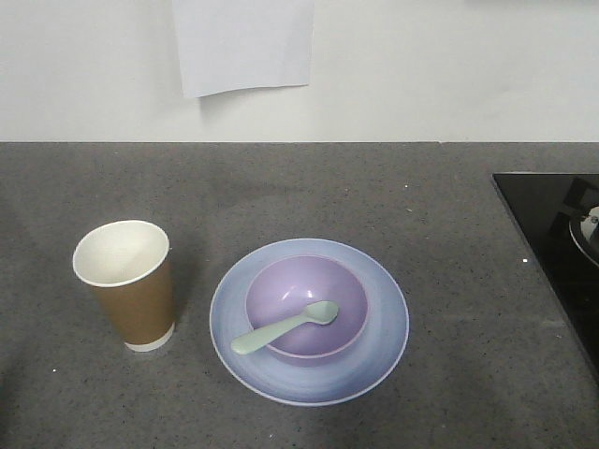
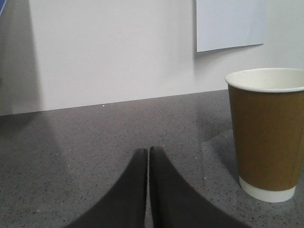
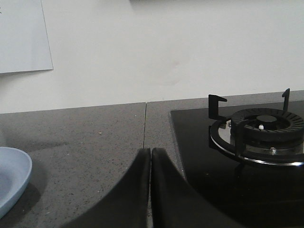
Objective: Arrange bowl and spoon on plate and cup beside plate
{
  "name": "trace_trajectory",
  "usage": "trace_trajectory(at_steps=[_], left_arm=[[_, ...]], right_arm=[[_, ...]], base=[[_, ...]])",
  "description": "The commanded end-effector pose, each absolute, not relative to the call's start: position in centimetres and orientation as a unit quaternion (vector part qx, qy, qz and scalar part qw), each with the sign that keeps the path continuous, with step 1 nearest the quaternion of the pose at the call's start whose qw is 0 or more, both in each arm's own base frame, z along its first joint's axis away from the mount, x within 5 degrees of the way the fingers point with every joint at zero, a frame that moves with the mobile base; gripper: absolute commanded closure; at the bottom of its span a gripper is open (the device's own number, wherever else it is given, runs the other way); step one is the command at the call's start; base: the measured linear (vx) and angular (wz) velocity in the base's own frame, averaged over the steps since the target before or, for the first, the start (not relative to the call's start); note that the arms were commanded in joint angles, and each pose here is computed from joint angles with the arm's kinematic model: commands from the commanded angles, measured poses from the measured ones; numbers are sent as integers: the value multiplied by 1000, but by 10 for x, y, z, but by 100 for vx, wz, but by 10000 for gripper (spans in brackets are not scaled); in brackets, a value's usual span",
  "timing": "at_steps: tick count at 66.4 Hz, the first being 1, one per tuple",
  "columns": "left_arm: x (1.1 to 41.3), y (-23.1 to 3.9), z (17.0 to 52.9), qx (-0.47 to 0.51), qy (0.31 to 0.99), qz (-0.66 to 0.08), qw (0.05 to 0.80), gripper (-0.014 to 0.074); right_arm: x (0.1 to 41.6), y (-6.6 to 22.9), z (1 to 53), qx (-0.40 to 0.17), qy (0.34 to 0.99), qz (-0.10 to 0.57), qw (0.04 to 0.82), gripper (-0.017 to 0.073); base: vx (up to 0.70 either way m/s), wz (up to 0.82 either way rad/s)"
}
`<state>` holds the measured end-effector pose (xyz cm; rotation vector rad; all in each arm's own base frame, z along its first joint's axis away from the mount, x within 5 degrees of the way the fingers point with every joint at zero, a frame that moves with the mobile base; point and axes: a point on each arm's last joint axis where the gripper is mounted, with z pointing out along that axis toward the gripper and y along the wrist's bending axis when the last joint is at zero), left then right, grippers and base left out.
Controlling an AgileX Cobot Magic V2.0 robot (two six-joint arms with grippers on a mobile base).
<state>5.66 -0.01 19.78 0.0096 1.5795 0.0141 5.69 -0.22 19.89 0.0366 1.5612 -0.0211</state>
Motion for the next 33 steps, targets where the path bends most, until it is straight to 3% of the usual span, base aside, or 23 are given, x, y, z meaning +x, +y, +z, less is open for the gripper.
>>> trace_trajectory(at_steps=[1, 33], left_arm=[[57, 0, 195, -4, 691, 2, 723, 599], [57, 0, 195, -4, 691, 2, 723, 599]], right_arm=[[56, -2, 201, 15, 677, -12, 736, 564], [56, -2, 201, 20, 677, -6, 736, 564]], base=[[0, 0], [0, 0]])
